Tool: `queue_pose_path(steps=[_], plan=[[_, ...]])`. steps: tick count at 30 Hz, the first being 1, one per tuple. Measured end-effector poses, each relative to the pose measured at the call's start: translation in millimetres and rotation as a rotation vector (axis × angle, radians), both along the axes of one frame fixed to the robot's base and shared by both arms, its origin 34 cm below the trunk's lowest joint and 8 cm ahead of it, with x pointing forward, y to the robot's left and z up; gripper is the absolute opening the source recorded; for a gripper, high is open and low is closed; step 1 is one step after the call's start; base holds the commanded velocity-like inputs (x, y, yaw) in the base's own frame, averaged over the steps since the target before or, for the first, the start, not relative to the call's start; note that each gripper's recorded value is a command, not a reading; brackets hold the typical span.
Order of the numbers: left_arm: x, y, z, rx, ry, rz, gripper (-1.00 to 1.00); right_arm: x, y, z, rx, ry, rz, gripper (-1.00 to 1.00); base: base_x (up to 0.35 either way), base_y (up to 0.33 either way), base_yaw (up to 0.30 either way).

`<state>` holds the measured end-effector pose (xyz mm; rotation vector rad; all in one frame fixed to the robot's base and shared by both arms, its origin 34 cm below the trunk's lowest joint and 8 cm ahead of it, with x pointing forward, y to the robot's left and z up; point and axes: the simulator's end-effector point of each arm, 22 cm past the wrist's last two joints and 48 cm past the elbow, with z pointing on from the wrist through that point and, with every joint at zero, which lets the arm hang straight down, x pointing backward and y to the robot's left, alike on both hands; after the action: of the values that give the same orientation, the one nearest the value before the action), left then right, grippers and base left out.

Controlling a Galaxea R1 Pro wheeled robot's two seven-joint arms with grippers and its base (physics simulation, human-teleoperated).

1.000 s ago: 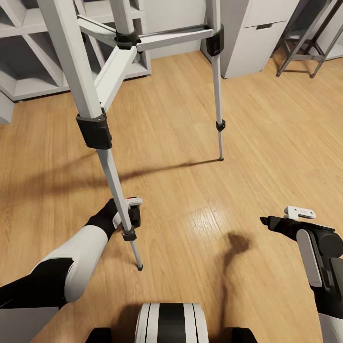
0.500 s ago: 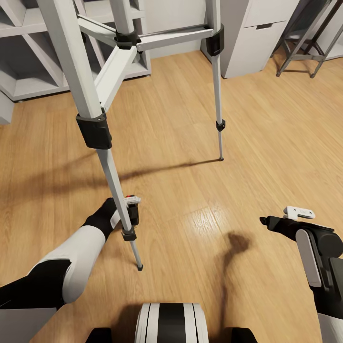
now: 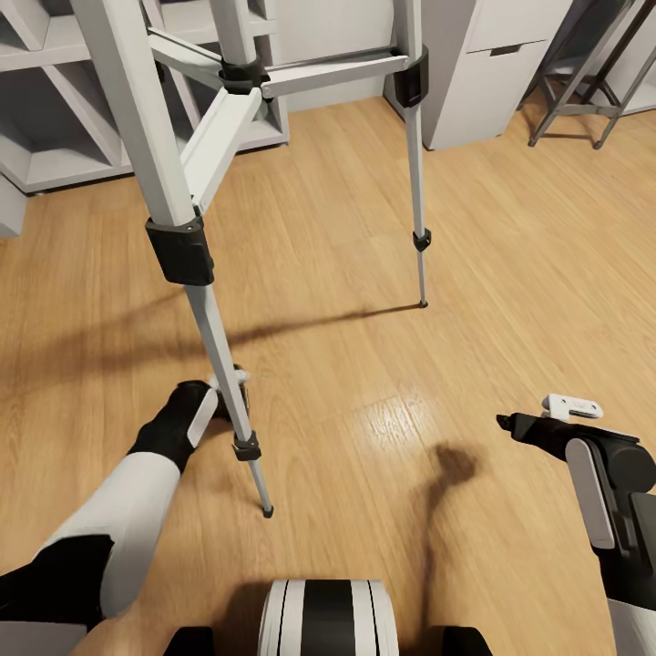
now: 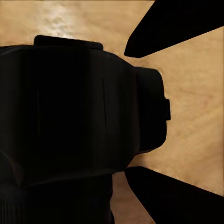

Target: Attach the digital camera to the camera tripod in the bedroom.

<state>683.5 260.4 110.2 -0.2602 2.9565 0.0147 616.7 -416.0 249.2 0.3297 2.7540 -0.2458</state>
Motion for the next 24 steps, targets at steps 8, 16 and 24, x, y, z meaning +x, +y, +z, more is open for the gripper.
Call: queue_pose_path(steps=[8, 16, 24], plan=[[-10, 43, 27, 0.046, -0.066, 0.035, -1.00, 0, 0, 0, 0.003, 0.000, 0.004, 1.00, 0.000, 0.000, 0.000], [-47, 81, 68, 0.080, -0.078, 0.098, -1.00, -5, 2, -3, 0.010, 0.008, 0.008, 1.00, 0.000, 0.000, 0.000], [-84, 105, 90, 0.105, -0.060, 0.149, -1.00, -11, 20, -7, 0.099, 0.006, 0.039, 1.00, 0.000, 0.000, 0.000]])
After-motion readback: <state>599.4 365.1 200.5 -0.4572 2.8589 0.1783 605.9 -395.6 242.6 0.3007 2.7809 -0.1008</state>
